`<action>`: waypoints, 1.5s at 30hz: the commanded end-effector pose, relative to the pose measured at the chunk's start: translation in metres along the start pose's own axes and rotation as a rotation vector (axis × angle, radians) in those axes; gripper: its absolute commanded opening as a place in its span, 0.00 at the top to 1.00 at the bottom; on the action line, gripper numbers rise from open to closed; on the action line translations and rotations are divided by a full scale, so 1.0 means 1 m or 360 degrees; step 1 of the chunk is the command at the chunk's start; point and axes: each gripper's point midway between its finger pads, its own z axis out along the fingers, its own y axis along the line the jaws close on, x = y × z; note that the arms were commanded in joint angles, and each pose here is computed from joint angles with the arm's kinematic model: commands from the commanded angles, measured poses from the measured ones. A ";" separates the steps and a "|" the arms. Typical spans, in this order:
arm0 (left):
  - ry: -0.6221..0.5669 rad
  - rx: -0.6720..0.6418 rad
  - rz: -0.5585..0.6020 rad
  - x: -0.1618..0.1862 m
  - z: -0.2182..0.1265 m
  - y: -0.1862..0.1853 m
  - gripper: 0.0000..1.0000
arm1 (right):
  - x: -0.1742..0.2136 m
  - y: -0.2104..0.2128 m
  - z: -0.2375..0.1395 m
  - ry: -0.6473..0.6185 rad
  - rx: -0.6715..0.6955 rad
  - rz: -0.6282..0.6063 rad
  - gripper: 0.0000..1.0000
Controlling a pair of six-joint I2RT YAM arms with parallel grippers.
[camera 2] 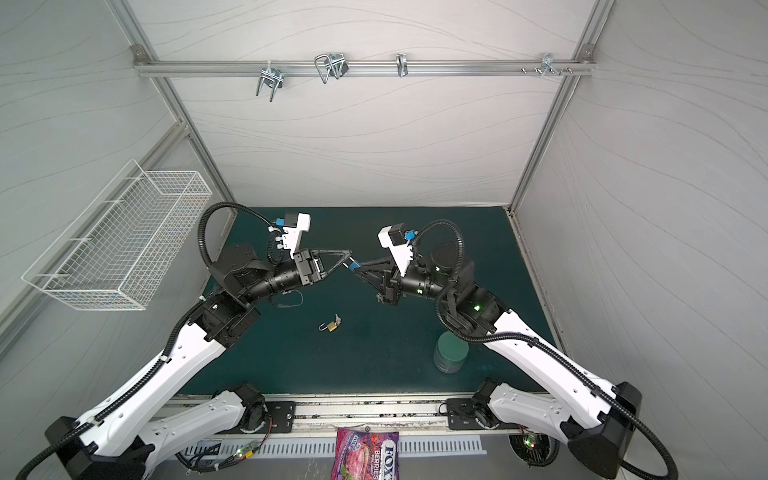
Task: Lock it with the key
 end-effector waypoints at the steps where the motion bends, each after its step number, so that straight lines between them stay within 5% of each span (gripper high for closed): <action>1: 0.0013 0.0195 0.0246 -0.007 -0.011 -0.048 1.00 | -0.018 0.032 -0.001 -0.0007 -0.0340 0.0258 1.00; 8: 0.0024 0.0243 0.0363 -0.007 -0.018 -0.066 1.00 | -0.038 0.061 -0.001 0.0039 -0.0611 0.0362 1.00; 24: 0.0103 0.0263 0.0361 0.005 -0.009 -0.062 1.00 | -0.048 0.059 0.003 0.0028 -0.0586 0.0397 1.00; 33: 0.0251 0.0200 0.0304 0.042 0.008 -0.039 1.00 | -0.084 0.043 -0.006 -0.0218 -0.0427 0.0363 1.00; 45: 0.0505 0.0110 0.0289 0.101 0.026 -0.012 1.00 | -0.123 0.058 -0.014 -0.0265 -0.0468 0.0235 1.00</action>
